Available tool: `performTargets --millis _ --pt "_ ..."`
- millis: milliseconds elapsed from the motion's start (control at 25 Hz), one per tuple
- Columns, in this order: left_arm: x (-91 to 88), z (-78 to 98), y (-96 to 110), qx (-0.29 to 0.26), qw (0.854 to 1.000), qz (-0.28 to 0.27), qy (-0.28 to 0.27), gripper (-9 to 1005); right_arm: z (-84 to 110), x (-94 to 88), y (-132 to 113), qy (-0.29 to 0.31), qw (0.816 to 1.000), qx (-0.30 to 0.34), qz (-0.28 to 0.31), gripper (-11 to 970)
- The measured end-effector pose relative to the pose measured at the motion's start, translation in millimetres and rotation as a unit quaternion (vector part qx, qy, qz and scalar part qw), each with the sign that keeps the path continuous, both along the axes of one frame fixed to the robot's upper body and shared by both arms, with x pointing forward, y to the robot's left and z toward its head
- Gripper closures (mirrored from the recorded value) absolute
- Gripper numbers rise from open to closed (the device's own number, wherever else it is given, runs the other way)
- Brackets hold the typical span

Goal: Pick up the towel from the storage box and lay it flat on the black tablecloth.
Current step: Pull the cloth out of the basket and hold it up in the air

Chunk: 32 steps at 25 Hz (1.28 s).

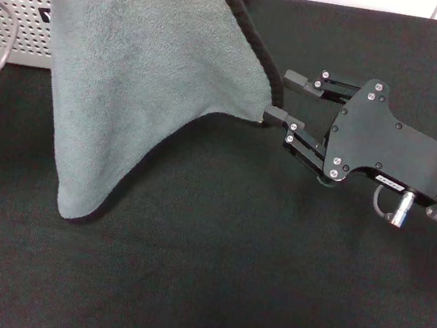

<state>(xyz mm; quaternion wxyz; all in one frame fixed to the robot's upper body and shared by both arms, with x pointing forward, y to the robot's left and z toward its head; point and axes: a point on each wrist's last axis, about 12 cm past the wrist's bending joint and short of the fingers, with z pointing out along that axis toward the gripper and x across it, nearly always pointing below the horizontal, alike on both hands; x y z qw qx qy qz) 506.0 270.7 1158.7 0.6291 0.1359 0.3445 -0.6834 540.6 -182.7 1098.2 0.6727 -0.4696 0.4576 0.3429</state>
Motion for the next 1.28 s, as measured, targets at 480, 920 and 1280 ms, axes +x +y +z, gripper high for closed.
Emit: performTargets --millis 480,920,1280 --pt "-0.5 2.5 -6.0 -0.001 1.0 -0.022 -0.004 968 -2.2 4.1 1.5 0.011 1.0 -0.003 -0.01 616" --pt "-1.9 5.0 -7.9 -0.005 1.0 -0.028 -0.012 967 -4.2 2.9 8.9 0.02 1.0 -0.014 0.011 616" --pt "-2.6 4.5 -6.6 -0.007 1.0 -0.024 -0.011 966 -6.5 2.4 8.4 0.026 0.999 -0.018 0.008 617"
